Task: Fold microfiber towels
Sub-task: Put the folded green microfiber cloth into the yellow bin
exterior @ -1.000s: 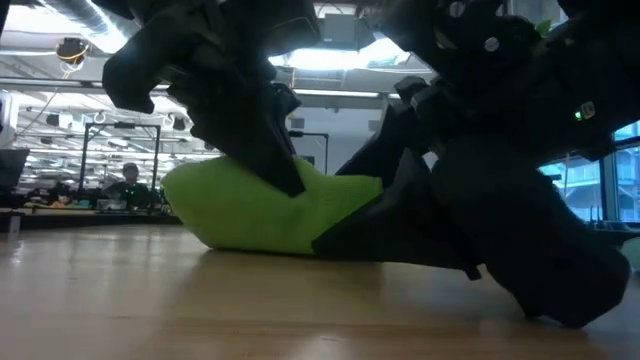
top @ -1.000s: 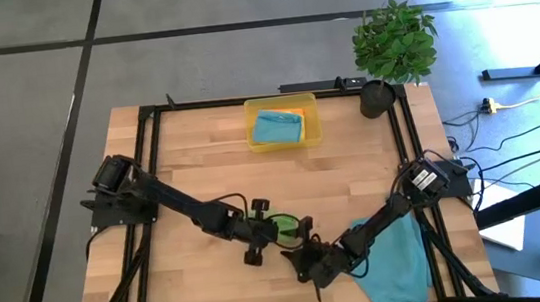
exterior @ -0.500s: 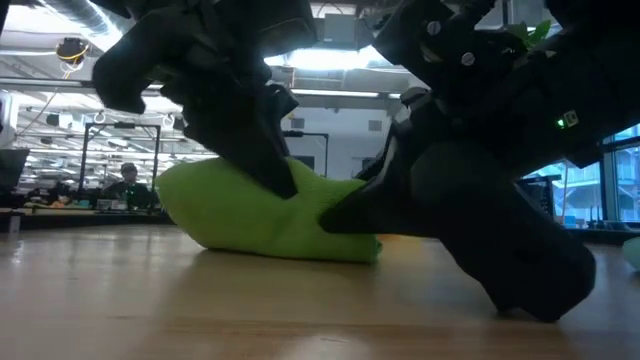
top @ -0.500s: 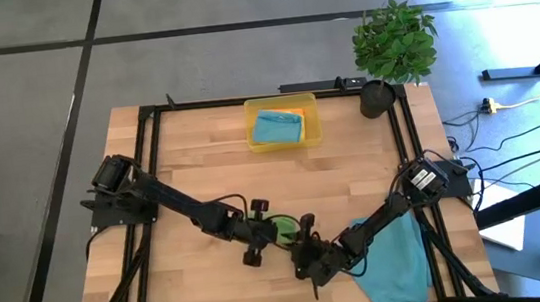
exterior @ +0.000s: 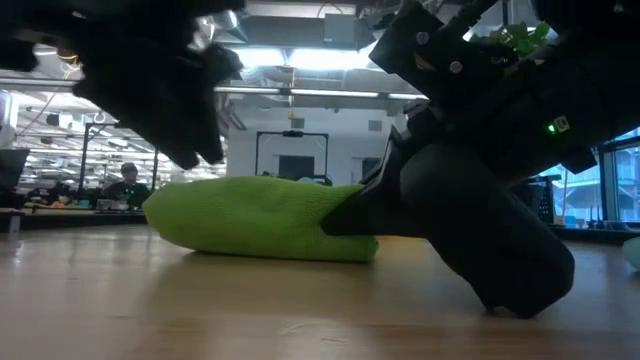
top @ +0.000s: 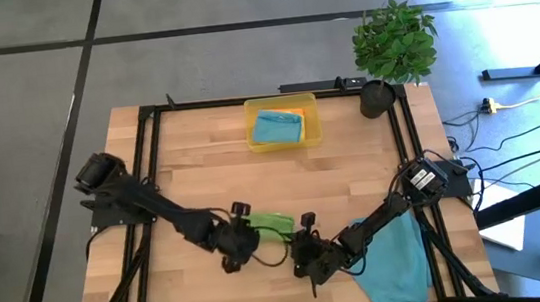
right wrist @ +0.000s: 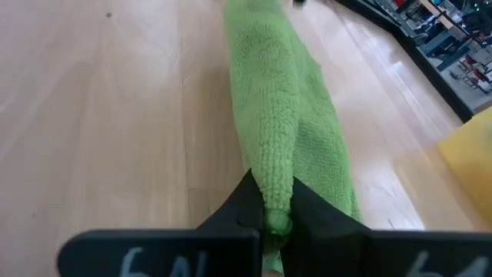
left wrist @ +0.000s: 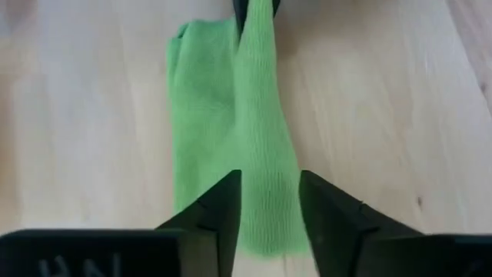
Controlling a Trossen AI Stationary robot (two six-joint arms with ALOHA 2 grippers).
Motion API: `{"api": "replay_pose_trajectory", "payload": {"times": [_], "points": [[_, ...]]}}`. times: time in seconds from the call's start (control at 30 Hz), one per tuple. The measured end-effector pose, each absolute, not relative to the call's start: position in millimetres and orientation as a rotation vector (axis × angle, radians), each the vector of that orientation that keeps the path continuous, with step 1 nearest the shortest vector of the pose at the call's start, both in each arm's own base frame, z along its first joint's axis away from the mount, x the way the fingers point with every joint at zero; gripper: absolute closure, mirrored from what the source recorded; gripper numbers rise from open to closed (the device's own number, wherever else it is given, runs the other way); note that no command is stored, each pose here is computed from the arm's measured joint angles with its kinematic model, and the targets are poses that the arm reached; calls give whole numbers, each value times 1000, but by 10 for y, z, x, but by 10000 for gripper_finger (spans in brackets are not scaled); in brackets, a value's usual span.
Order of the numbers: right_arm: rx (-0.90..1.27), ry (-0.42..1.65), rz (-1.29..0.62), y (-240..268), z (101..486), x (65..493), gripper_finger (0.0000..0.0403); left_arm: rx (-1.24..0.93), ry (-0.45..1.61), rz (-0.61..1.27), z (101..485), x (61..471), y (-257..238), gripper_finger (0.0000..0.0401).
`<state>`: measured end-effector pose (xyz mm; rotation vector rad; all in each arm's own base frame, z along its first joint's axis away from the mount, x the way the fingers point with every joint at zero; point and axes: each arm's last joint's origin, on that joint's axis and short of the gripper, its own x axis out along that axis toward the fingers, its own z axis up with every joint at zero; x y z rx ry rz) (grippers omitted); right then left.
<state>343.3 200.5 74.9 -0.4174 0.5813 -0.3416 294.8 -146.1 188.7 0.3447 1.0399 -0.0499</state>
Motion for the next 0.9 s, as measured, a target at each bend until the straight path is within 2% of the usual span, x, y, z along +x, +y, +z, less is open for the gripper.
{"api": "replay_pose_trajectory", "payload": {"times": [0.2, 0.4, 0.7, 0.9], "points": [[-407, 579, -344, 2005, 749, 3434, 387, 398, 1029, 2, 1826, 2763, -1641, 243], [-387, 576, -347, 2006, 749, 3433, 387, 391, 1035, 72, 1652, 2650, -1613, 209], [-385, 576, -345, 2007, 750, 3434, 387, 326, 931, 58, 1612, 2744, -1604, 163], [-385, 576, -344, 2007, 750, 3435, 387, 355, 993, 71, 1403, 2789, -1587, 152]]}}
